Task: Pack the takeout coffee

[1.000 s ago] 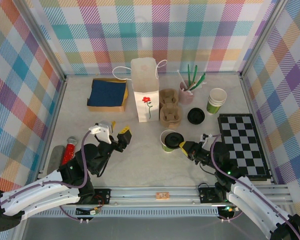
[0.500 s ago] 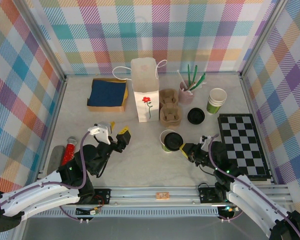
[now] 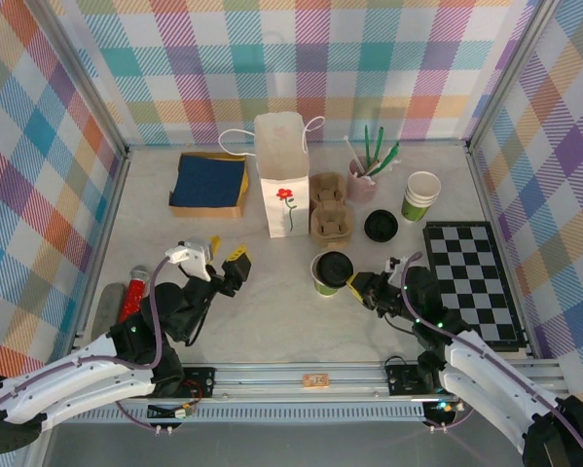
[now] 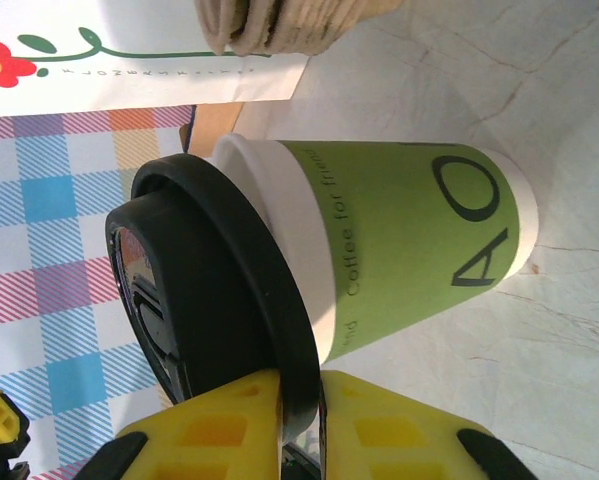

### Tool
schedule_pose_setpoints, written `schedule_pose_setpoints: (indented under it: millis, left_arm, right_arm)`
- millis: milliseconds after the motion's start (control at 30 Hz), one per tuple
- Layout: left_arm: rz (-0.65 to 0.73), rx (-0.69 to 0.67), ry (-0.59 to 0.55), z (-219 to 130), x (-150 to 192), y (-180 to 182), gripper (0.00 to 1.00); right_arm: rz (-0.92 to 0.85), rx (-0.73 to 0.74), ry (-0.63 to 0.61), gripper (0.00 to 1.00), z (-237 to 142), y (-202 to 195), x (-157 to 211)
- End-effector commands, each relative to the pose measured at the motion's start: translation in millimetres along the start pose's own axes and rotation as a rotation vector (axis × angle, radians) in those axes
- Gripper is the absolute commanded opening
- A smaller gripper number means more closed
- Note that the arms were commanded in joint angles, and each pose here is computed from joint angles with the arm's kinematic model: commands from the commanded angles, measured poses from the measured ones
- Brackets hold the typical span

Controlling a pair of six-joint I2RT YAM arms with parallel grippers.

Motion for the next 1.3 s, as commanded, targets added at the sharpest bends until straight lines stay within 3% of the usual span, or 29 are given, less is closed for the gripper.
schedule_pose_setpoints:
  millis: [0,733,1267]
  left_arm:
    - [0.011,-0.030,0.005,-1,4,6,0.67]
    - [0.013,-0.044,0.001,-5,4,10,0.67]
    - [0.011,-0.044,0.005,-7,8,11,0.67]
  right_arm:
    - [-0.047,-0.046,0.014,0.17,0,17,2]
    - [-0.047,-0.026,0.018,0.19,6,21,0]
    - [-0.047,-0.016,0.005,0.30,10,28,-3]
Point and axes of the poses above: each hand's point on the last joint's axis, 136 mm out from that joint toward the fingers, its own z axis out along the fingers, its own y axis along the line the jaws close on, x = y × z, the point moved 6 cm from there along -z, back along the fingers, and after that the axes turned 14 degrees about z, right-handed, at the moved point
